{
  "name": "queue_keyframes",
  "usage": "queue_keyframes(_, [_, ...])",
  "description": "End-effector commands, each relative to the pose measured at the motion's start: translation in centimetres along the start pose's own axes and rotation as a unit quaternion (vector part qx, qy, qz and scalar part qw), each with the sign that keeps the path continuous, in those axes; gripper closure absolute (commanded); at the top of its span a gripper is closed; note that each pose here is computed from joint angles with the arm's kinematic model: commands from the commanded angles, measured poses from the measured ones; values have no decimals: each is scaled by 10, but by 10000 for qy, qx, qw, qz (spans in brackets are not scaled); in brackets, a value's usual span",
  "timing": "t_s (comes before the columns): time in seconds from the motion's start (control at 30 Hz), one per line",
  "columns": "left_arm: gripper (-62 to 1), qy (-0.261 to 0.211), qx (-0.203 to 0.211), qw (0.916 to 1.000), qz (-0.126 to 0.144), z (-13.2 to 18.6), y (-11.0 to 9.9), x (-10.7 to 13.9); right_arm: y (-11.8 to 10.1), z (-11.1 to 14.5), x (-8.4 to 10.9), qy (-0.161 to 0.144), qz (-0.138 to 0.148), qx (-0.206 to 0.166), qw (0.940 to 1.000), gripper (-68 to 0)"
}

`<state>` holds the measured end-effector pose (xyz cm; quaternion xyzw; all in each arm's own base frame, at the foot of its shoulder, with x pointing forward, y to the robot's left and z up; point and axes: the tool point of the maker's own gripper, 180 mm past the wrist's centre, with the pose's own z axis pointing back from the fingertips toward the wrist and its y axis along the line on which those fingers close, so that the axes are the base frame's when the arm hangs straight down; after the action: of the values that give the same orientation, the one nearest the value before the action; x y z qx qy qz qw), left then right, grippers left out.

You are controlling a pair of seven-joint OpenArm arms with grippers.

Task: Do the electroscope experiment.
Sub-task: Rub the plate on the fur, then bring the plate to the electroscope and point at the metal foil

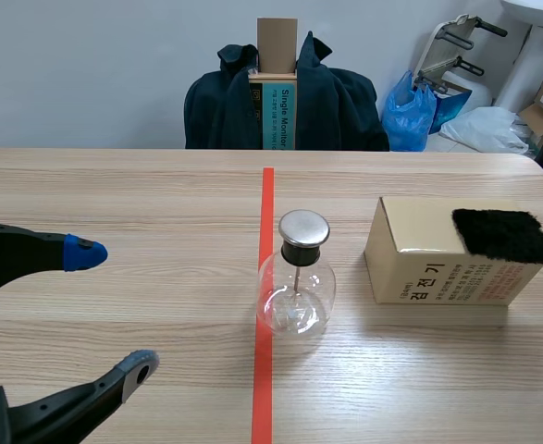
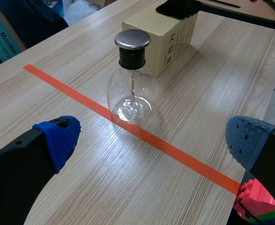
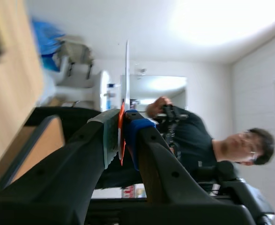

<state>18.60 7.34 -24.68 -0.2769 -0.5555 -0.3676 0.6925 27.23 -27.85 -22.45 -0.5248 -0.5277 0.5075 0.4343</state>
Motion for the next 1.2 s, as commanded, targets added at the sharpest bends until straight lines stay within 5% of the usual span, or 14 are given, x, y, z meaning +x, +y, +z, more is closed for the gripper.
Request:
queue_keyframes(0.0, [-623,-155,80,9998,36,-2,5,4,-24,-6,-2,-44,74,-323,9994,-8])
queue_keyframes(0.1, [-623,5,132,9999,62,-8,13,-9,-49,-12,3,-54,108,-661,9977,-8])
queue_keyframes(0.3, [-117,493,107,9984,256,-32,29,-56,-89,-18,15,-166,5,-1242,9921,-8])
queue_keyframes(0.37, [-19,566,80,9977,351,-43,32,-70,-101,-18,18,-199,-47,-1395,9900,-8])
queue_keyframes(0.7, [-25,211,-51,9992,326,-104,36,-85,-119,-22,44,-642,31,-1526,9862,-8])
queue_keyframes(1.17, [-26,-65,32,9998,186,-134,30,-79,-78,-24,120,-1303,-211,-1107,9850,-8])
